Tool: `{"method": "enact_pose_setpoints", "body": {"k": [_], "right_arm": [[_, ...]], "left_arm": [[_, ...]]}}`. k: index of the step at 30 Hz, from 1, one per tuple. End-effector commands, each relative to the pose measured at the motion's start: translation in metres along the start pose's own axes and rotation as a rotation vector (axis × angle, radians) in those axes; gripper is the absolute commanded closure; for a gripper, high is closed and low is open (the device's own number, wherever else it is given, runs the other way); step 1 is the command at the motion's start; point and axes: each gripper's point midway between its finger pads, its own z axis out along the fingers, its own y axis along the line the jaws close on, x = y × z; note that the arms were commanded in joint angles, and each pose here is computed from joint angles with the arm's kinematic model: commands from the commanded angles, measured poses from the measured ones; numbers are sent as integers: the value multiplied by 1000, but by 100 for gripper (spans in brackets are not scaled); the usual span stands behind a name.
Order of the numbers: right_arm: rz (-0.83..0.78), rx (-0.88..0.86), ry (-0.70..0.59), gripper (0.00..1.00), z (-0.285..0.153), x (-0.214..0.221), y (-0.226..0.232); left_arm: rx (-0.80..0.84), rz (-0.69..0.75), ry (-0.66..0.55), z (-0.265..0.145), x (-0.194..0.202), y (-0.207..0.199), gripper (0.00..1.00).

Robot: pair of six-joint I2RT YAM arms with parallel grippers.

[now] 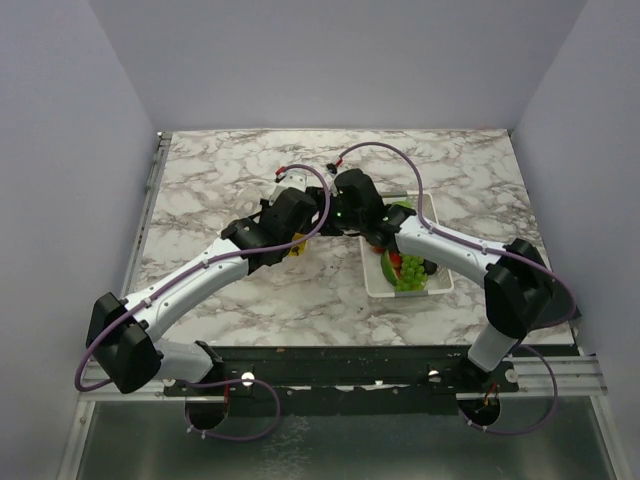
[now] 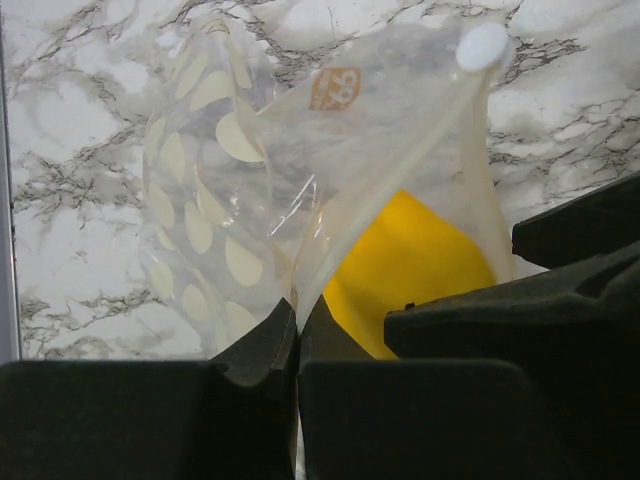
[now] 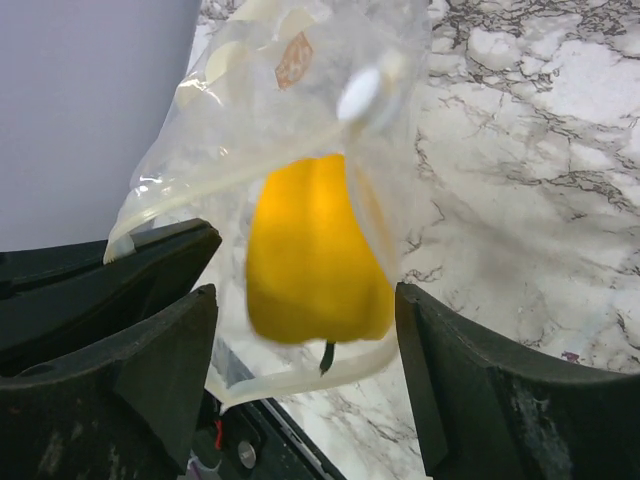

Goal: Place the food in the zip-top bag and seal the zipper
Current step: Place the fake vegetable in the zipper food storage bag.

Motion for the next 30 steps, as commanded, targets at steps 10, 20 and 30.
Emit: {"method": "enact_pose_setpoints", "body": {"k": [10, 20, 30], "right_arm": [[-27, -35, -61, 21, -29, -6, 11], [-106, 90, -131, 22, -74, -16, -6], [-195, 312, -221, 24, -119, -38, -50]], "left_arm": [[8, -13, -20, -3, -3, 0, 100], [1, -8, -16, -1, -2, -1, 100], [-1, -5, -12, 0, -1, -1, 100]]}}
